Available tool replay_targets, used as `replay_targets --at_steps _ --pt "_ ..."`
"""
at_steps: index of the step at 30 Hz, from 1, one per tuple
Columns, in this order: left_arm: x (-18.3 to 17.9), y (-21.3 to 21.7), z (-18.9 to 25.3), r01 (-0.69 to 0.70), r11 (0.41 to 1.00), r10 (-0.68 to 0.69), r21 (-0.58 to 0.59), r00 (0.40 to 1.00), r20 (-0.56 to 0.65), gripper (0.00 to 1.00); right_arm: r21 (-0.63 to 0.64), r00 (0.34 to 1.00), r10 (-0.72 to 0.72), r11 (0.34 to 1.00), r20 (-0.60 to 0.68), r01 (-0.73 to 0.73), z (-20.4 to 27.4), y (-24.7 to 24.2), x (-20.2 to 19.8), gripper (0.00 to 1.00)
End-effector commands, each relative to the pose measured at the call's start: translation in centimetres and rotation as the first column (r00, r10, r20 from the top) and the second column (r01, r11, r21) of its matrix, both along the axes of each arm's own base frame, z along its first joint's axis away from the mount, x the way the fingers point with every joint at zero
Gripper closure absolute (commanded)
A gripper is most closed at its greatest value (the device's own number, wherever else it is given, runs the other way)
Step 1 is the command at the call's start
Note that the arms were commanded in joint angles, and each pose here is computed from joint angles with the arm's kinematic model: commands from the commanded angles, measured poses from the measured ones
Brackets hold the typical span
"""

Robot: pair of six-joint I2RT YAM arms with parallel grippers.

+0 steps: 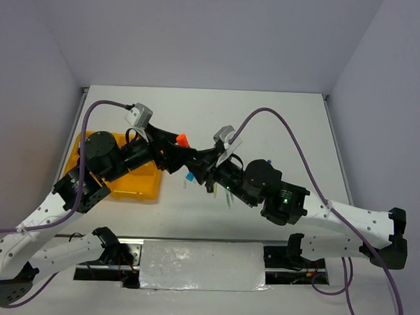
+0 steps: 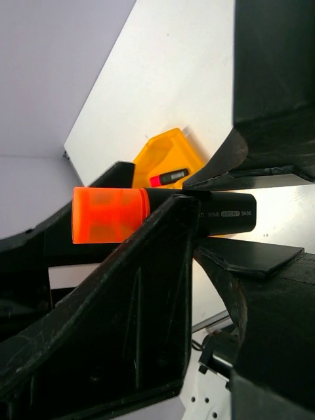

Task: Sort the stationery into containers
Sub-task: Close the pen cap on the pen.

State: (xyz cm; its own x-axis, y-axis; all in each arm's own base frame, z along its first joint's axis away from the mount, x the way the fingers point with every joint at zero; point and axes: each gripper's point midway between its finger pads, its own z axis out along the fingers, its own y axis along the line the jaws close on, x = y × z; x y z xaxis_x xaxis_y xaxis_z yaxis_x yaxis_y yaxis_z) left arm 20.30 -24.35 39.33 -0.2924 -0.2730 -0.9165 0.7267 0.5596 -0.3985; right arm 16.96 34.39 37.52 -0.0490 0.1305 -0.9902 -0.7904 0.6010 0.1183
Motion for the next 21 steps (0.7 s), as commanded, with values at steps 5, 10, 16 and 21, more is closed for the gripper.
replay_targets --at_steps 5,10,16,21 --pt "-0.4 -0.1 1.4 0.017 1.0 -0.018 0.007 0.999 0.034 0.48 0.021 0.998 -0.053 0.998 0.025 0.053 2.6 -0.2 0.7 1.0" --pt "-0.3 0.0 1.6 0.006 1.0 -0.007 0.017 0.999 0.04 0.77 0.023 1.0 -0.022 1.0 0.02 0.021 2.5 0.3 0.3 0.98" --pt "-1.1 0.3 3.1 0.036 0.999 -0.041 0.041 0.99 0.135 1.0 0.09 0.994 0.106 0.99 0.038 -0.109 2.3 0.2 -1.7 0.33" --pt "-5.7 -0.7 5.4 0.265 0.964 -0.258 0.01 0.927 0.271 1.0 0.089 0.918 0.392 0.914 0.054 -0.395 1.8 -0.5 -4.8 0.1"
